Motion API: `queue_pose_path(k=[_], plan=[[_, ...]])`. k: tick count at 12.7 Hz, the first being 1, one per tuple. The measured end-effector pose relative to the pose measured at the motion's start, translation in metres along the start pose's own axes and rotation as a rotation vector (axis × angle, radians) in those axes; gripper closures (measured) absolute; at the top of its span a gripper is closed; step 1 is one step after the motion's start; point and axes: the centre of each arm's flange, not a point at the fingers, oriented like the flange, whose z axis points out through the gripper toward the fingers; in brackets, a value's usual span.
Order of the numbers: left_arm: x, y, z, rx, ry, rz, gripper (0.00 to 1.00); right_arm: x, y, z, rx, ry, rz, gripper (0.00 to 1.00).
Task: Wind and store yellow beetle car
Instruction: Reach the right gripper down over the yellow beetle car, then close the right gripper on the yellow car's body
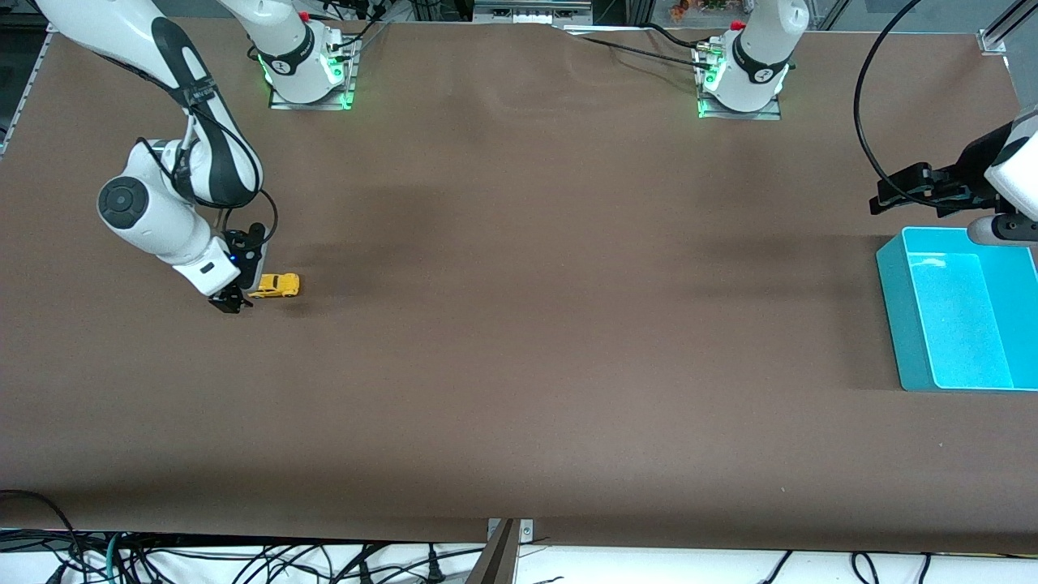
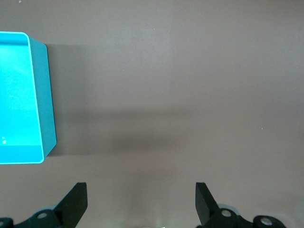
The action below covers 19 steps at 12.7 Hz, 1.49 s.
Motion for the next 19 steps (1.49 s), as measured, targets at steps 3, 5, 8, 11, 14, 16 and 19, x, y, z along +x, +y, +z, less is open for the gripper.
queue_pose_path(k=[3,5,8,11,14,16,19], plan=[[0.0,0.0,0.0,0.0,0.0,0.0,0.0,0.001,-0.005,0.012,0.013,0.0,-0.027,0.0],[0.0,0.0,0.0,0.0,0.0,0.0,0.0,0.001,-0.006,0.021,-0.014,0.001,-0.073,0.0],[0.0,0.0,0.0,0.0,0.0,0.0,0.0,0.001,-0.006,0.033,-0.026,0.001,-0.098,0.15],[0.0,0.0,0.0,0.0,0.0,0.0,0.0,0.001,-0.007,0.035,-0.024,0.001,-0.1,0.51],[0.0,0.0,0.0,0.0,0.0,-0.001,0.0,0.001,-0.007,0.035,-0.023,0.001,-0.1,0.54],[0.0,-0.001,0.0,0.0,0.0,-0.001,0.0,0.001,-0.007,0.035,-0.023,0.001,-0.1,0.54],[0.0,-0.001,0.0,0.0,0.0,-0.001,0.0,-0.001,-0.007,0.035,-0.022,0.0,-0.097,0.54]])
